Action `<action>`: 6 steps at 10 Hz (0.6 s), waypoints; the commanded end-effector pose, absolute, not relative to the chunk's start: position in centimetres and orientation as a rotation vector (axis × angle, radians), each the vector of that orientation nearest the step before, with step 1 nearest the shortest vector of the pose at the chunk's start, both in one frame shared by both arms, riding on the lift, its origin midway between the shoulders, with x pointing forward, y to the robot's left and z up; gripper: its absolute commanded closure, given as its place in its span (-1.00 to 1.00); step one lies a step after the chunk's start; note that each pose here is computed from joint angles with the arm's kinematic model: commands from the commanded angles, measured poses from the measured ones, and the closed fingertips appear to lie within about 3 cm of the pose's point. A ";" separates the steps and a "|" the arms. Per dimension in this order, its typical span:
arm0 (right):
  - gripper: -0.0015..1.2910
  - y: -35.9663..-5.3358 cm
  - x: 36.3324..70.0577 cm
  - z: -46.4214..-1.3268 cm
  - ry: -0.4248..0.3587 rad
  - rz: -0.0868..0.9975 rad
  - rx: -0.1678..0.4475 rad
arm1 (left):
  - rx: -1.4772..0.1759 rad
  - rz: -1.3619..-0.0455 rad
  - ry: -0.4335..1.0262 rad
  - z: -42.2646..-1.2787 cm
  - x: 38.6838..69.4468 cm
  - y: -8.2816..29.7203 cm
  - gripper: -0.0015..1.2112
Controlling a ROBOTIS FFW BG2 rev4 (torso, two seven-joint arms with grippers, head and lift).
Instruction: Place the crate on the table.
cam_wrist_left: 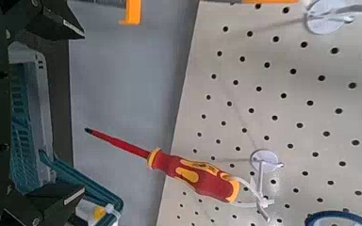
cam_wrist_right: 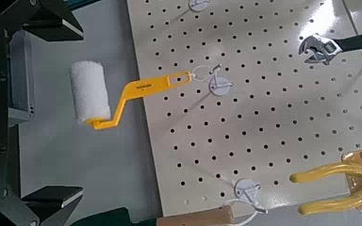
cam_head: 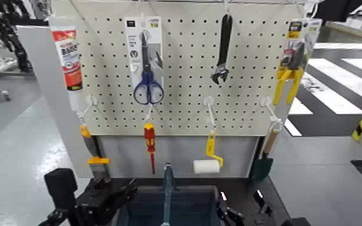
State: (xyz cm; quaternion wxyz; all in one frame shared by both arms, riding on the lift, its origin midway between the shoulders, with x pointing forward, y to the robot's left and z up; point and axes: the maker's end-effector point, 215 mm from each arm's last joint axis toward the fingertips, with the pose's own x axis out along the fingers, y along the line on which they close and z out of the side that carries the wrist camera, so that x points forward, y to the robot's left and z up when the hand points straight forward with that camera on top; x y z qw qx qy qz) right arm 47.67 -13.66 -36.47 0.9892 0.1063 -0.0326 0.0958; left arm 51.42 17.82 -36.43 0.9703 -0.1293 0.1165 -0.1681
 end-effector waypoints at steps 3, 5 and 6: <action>-0.78 -13.9 47.5 -36.5 -0.066 0.187 0.214 | -0.128 -0.205 0.075 -35.4 49.4 20.6 -0.76; -0.78 -14.1 47.5 -36.5 -0.067 0.183 0.215 | -0.108 -0.138 0.037 -35.2 48.2 20.9 -0.76; -0.78 -14.0 47.5 -36.4 -0.070 0.183 0.216 | -0.105 -0.123 0.029 -35.2 47.9 20.9 -0.76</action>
